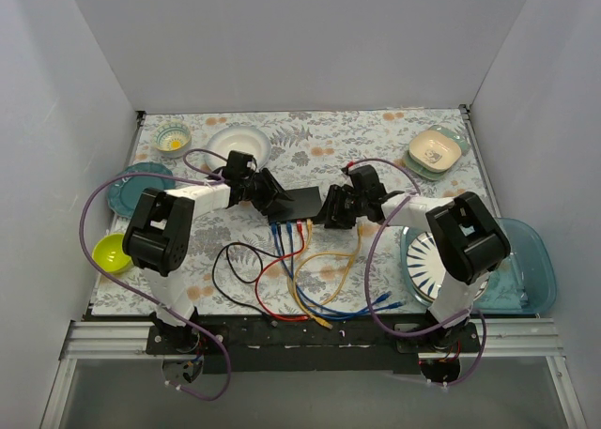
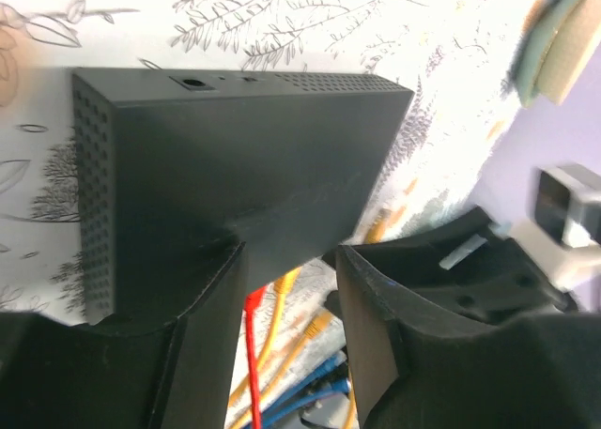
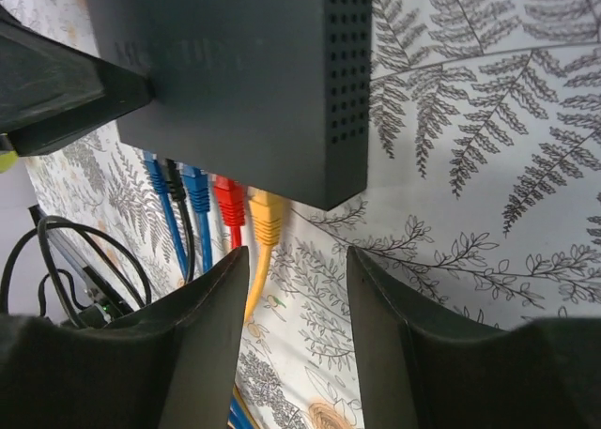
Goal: Pull the plug from the switch port
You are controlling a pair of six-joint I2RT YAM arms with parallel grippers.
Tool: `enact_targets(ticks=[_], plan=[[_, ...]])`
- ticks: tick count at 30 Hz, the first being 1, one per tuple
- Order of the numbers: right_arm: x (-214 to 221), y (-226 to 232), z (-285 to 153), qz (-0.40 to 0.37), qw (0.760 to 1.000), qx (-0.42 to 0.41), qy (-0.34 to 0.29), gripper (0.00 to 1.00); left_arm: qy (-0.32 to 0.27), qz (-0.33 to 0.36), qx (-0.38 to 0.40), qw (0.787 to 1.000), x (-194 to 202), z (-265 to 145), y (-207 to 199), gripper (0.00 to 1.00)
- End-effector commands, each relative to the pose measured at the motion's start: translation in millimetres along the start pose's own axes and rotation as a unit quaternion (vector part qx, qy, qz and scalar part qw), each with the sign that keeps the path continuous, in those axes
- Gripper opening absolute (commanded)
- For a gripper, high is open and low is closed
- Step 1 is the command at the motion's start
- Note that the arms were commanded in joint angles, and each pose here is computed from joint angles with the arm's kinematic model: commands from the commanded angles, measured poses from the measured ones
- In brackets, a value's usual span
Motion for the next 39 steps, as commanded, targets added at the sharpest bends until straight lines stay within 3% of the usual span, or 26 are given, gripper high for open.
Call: enact_targets(ticks=[1,16,25,39], plan=[[2.2,9.4,9.6,0.039,0.998,-0.042,0.007,0.52,0.009,0.001,-0.016,1.000,-1.5,5.2,9.5,0.43],[-1.3,4.6,35.8,0.102,0.993,-0.053,0.007,0.50,0.028,-0.007,-0.041,0.999,13.4,4.6,29.9,0.42],[-15.4,2.4,38.4,0.099,0.993,-0.057,-0.015,0.50,0.033,-0.007,-0.043,0.999,19.1,1.5,33.6,0.42],[3.8,-8.8,36.4,0.133,0.989,-0.062,-0.001,0.33,0.032,-0.007,-0.042,0.999,20.8,-1.7,34.1,0.42]])
Point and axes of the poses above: each gripper's point midway between its finger pads, its own z axis out along the fingers, its own y axis along the line the jaws close on, x = y × z, the point moved 5 cm from there along -z, back along the fingers, and after that the axes turned 4 degrees about z, right-handed, at the moved point
